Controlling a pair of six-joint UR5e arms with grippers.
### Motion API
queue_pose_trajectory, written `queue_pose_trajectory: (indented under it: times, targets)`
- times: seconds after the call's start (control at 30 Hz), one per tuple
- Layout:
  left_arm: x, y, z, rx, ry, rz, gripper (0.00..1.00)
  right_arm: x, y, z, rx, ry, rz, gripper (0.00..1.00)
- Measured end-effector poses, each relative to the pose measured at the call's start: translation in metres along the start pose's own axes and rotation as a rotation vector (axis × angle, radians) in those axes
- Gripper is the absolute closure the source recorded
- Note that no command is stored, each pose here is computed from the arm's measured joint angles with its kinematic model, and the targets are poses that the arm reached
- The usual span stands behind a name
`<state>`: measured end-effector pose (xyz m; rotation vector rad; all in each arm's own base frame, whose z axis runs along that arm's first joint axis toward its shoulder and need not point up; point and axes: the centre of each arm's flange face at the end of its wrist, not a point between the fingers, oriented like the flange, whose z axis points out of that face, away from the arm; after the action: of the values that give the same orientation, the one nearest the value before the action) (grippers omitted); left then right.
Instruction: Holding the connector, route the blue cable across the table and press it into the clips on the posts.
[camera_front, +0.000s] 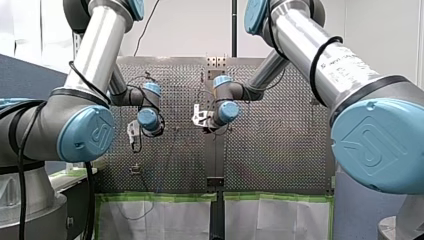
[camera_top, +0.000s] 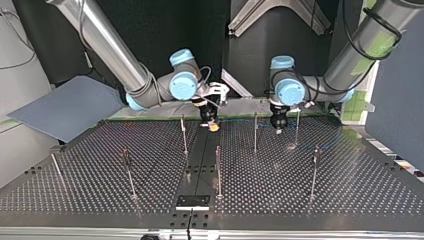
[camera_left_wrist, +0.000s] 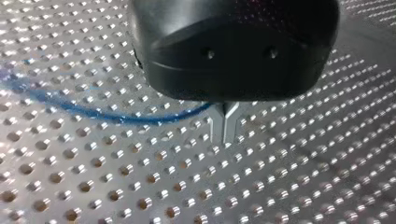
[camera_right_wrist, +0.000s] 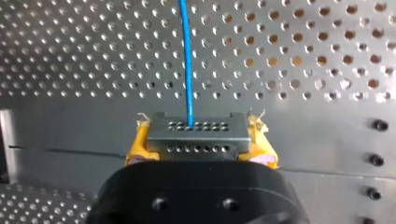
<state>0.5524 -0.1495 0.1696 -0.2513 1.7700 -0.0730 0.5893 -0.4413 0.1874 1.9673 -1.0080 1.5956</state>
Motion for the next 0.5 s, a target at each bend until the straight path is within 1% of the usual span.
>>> queue_pose_trajectory:
  times: [0.13,0.27,0.43,0.47,0.5]
  targets:
    - [-0.015,0.003,0.011,0.002,-0.021,-0.007,1.0,0.003,0.009,0.003,-0.006,0.007,0.004,1.0]
    - [-0.029,0.005,0.021,0.008,-0.046,-0.015,1.0,0.008,0.016,0.005,-0.011,0.013,0.004,1.0]
    - [-0.033,0.007,0.025,0.021,-0.052,-0.024,1.0,0.011,0.021,0.007,-0.012,0.019,0.004,1.0]
    - [-0.033,0.006,0.025,0.027,-0.051,-0.027,0.95,0.012,0.021,0.007,-0.012,0.019,0.004,1.0]
    - [-0.033,0.006,0.025,0.033,-0.05,-0.029,0.86,0.012,0.021,0.007,-0.013,0.02,0.003,1.0]
